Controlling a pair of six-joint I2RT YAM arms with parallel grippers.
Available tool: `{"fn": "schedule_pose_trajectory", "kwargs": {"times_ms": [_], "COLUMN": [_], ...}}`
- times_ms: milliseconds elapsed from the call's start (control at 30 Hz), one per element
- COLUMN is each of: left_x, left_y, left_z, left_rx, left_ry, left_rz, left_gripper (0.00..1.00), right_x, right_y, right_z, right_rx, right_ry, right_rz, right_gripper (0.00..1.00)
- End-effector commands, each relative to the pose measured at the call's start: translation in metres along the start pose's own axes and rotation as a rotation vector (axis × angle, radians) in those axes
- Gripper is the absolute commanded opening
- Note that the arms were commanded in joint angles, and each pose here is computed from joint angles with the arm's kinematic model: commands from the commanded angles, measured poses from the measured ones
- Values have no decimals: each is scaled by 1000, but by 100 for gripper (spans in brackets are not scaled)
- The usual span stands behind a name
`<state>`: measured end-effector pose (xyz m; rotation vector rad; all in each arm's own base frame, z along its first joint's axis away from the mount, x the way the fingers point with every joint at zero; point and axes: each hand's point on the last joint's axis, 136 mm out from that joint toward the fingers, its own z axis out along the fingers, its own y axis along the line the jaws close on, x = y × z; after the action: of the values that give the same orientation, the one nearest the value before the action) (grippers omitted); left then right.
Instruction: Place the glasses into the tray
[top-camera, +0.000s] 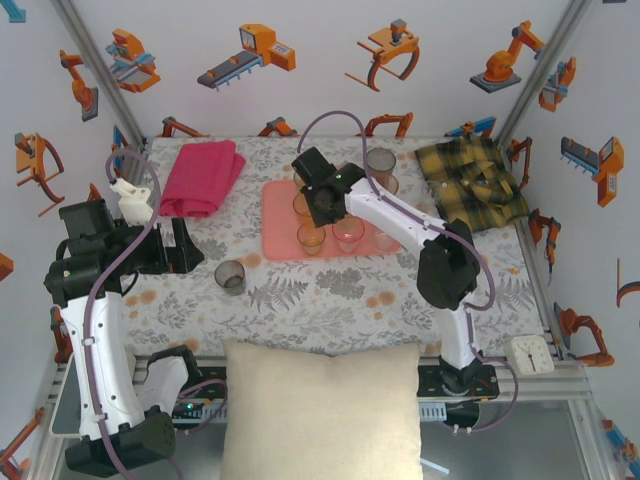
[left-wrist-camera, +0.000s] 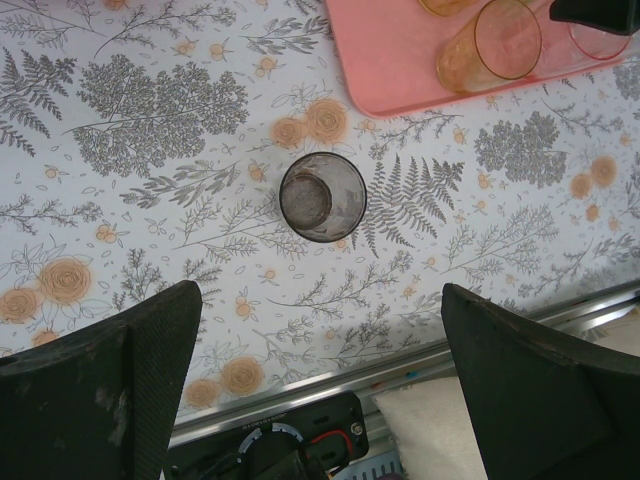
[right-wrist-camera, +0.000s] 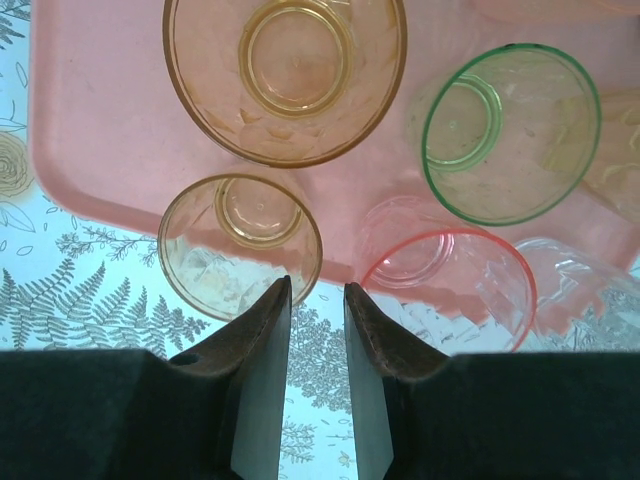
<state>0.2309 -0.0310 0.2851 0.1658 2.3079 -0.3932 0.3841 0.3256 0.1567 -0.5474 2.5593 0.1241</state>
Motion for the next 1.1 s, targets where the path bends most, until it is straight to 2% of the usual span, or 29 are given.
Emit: {"fn": "schedule_pose_trajectory", "kwargs": {"times_ms": [0, 333, 467, 667, 867, 1067], "left_x": [2, 10, 14, 24, 30, 33], "left_y": [4, 12, 30, 35, 30, 28], "left_z": [2, 9, 14, 22, 31, 33], "left_rx": [-14, -40, -127, -122, -78, -67], "left_ry": [15, 48, 48, 112, 114, 120], "left_rz": [-6, -12, 25, 72, 59, 50], "left_gripper": [97, 97, 97, 97, 100, 92], "right_x": [-25, -30, -24, -11, 1, 6], "right_y": [4, 63, 95, 101, 108, 124], "right_z": [-51, -94, -102, -108, -110, -111], "right_rx": [-15, -150, -235, -258, -330, -377], "right_ry": [-113, -193, -209, -213, -215, -198], "right_rz": [-8, -66, -96, -86, -32, -45], "right_gripper": [30, 30, 30, 30, 30, 30]}}
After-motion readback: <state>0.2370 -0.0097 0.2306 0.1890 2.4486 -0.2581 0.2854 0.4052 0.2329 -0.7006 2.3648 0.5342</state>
